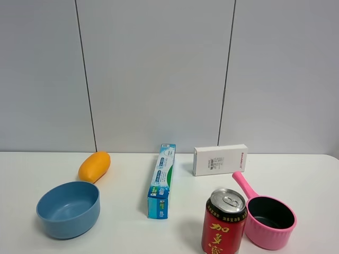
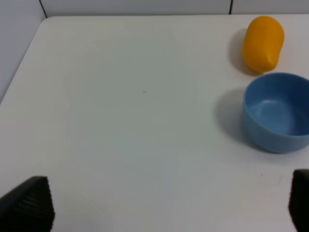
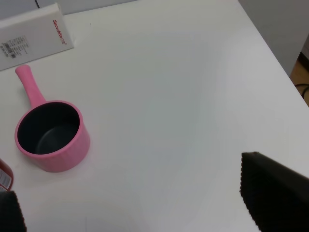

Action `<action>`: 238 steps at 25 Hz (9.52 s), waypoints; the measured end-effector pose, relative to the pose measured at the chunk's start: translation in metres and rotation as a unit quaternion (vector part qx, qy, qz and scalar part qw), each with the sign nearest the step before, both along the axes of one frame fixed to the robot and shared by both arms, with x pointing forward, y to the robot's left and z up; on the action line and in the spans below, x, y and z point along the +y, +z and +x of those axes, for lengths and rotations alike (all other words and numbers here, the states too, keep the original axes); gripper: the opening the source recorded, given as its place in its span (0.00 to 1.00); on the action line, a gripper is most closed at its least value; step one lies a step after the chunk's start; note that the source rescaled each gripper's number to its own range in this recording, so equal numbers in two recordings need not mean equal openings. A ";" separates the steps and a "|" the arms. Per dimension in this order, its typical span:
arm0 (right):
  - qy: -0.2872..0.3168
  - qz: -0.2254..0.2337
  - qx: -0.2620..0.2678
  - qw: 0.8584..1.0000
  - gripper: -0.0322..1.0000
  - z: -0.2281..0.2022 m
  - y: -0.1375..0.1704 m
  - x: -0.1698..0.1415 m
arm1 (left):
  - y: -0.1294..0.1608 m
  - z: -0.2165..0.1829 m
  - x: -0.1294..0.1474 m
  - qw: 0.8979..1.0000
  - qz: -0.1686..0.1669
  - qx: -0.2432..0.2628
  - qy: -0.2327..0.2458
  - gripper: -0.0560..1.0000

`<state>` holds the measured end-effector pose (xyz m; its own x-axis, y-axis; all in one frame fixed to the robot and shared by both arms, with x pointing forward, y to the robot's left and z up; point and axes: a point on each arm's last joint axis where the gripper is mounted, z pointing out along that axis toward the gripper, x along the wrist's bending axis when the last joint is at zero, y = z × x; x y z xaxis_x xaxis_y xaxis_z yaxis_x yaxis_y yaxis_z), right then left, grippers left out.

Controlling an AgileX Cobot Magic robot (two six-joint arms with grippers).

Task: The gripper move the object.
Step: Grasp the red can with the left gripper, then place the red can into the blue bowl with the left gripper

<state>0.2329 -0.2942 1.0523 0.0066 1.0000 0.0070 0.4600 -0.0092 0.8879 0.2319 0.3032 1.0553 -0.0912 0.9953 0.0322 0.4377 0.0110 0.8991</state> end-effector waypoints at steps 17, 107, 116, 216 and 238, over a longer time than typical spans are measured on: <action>0.000 0.000 0.000 1.000 1.00 0.000 0.000 0.000 | 0.000 0.000 0.000 1.000 0.000 0.000 0.000 1.00; 0.000 0.000 0.000 1.000 1.00 0.000 0.000 0.000 | 0.058 0.300 -0.292 0.877 -0.013 0.199 -0.438 1.00; 0.000 0.000 0.000 1.000 1.00 0.000 0.000 0.000 | 0.034 0.260 -0.337 0.839 0.044 0.225 -0.493 1.00; 0.000 0.000 0.000 1.000 1.00 0.000 0.000 0.000 | 0.031 0.317 -0.254 0.910 0.051 0.312 -0.269 0.08; 0.000 0.000 0.000 1.000 1.00 0.000 0.000 0.000 | 0.025 0.331 -0.098 0.924 -0.014 0.368 -0.101 0.08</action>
<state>0.2329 -0.2942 1.0523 0.0066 1.0000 0.0070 0.4600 -0.0092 0.8879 0.5632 0.2051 1.0808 0.1335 0.9909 -0.0150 0.9259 -0.1193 0.3584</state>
